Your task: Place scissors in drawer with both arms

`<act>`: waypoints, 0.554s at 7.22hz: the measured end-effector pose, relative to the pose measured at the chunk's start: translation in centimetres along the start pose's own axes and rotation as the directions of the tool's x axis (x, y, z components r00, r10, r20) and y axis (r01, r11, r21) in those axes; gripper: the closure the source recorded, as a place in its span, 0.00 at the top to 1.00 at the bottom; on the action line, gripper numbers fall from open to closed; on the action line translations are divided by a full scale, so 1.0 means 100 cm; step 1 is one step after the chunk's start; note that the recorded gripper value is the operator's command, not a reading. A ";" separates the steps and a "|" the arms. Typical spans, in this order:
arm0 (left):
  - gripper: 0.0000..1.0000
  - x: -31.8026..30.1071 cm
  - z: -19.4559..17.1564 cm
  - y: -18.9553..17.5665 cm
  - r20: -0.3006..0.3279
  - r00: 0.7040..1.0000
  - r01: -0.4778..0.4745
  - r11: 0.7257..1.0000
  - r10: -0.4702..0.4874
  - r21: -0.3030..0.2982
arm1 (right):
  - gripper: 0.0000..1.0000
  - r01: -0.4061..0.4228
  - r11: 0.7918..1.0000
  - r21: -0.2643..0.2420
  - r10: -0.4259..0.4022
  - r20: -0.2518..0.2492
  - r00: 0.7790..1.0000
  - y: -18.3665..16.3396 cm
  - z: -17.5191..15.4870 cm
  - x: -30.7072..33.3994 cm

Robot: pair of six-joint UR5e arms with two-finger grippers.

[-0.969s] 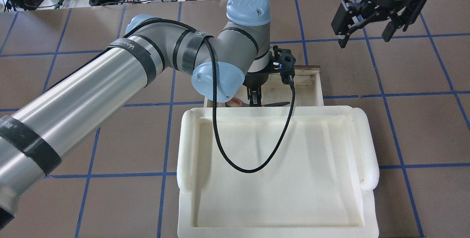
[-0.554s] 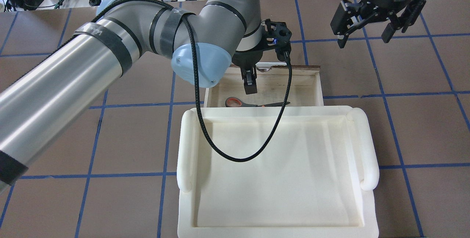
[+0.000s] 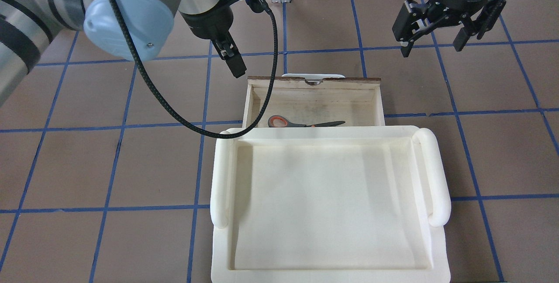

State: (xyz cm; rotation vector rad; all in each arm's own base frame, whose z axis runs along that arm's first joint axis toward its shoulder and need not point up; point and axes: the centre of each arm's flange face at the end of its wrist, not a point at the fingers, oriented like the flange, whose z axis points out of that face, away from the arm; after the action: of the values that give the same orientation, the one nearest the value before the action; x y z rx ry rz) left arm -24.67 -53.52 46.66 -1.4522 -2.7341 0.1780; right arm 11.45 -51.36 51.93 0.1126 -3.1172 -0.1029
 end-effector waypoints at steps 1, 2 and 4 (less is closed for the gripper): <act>1.00 -0.005 -0.016 0.014 0.015 0.989 0.149 0.989 -0.149 0.006 | 1.00 0.000 1.000 0.000 0.000 0.000 1.000 0.000 0.000 0.000; 1.00 -0.008 -0.035 0.032 0.031 0.954 0.300 0.954 -0.299 0.002 | 1.00 0.001 1.000 -0.001 -0.001 0.000 1.000 0.000 0.000 0.000; 0.99 -0.013 -0.060 0.074 0.061 0.819 0.574 0.817 -0.571 -0.057 | 1.00 0.000 1.000 -0.002 0.000 0.003 1.000 0.000 0.000 0.000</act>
State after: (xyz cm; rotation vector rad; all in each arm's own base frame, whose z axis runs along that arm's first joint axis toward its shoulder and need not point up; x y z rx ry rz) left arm -17.27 -50.01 51.72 -0.5673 -3.0856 0.0814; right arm 11.49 -51.34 51.90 0.1129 -3.1197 -0.1062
